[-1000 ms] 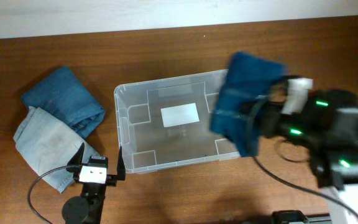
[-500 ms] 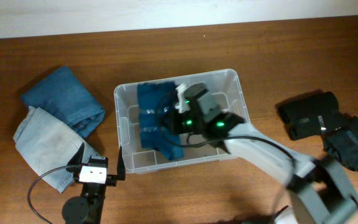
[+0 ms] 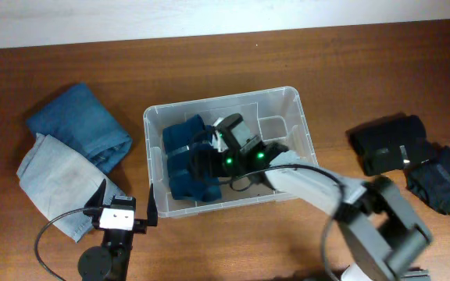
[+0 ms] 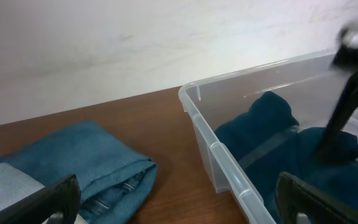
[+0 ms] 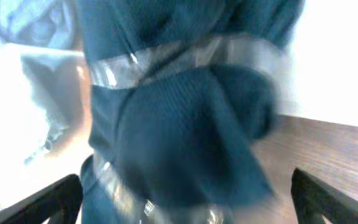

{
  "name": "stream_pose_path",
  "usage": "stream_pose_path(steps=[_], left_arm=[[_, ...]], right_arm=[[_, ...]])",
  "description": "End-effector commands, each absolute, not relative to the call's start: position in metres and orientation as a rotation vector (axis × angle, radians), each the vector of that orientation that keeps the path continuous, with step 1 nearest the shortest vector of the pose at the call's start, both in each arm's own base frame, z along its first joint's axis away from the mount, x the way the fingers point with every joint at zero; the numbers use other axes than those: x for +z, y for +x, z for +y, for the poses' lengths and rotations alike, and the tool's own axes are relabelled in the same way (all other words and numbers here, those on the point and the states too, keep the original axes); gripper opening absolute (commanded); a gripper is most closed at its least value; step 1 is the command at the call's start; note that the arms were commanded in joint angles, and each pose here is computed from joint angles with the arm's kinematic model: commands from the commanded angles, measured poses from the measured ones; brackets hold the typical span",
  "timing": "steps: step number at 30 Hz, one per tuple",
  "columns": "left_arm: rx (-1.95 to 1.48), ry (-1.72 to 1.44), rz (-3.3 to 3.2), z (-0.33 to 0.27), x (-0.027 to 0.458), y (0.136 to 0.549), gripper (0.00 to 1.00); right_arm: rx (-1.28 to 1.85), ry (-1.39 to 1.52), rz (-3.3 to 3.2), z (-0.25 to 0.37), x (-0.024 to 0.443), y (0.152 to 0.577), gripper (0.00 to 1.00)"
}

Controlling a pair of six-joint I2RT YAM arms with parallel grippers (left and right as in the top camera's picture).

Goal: Pack container
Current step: 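Carry the dark-blue bundle into the bin's left side and release, then grasp the black rolled bundle on the right with the right gripper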

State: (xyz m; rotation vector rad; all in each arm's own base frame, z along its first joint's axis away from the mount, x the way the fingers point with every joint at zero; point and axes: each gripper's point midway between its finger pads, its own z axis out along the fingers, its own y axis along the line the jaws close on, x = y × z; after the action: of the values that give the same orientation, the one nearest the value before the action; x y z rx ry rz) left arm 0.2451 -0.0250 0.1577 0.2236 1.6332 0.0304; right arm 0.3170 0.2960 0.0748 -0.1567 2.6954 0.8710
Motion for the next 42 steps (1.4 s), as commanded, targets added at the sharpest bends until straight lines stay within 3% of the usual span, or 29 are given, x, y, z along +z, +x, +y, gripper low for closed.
stream_pose_path(steps=[1,5,8,15,22,33,35,38,42], left_arm=[[0.031,0.209,1.639,-0.023,0.156,0.245,1.00],[0.031,0.209,1.639,-0.023,0.156,0.245,1.00],[0.031,0.209,1.639,-0.023,0.156,0.245,1.00],[0.031,0.209,1.639,-0.023,0.156,0.245,1.00],[0.031,0.209,1.639,-0.023,0.156,0.245,1.00],[0.031,0.209,1.639,-0.023,0.156,0.245,1.00],[0.031,0.209,1.639,-0.023,0.156,0.245,1.00],[0.031,0.209,1.639,-0.023,0.156,0.245,1.00],[0.031,0.209,1.639,-0.023,0.156,0.245,1.00]], right_arm=[[0.709,-0.146,2.422,0.252,0.185,0.358,0.99],[0.428,0.119,2.321,0.149,0.244,0.361,0.98],[0.217,0.424,2.287,0.048,0.260,0.339,0.98],[0.078,0.965,2.328,-0.101,0.208,0.283,0.98],[0.321,1.227,2.361,-0.143,0.089,0.269,0.98],[0.575,1.171,2.376,-0.147,-0.006,0.307,0.99],[0.609,1.177,2.377,-0.145,-0.017,0.309,0.88],[0.617,1.189,2.389,-0.144,-0.023,0.307,0.46],[0.677,1.136,2.353,-0.138,-0.005,0.314,0.18]])
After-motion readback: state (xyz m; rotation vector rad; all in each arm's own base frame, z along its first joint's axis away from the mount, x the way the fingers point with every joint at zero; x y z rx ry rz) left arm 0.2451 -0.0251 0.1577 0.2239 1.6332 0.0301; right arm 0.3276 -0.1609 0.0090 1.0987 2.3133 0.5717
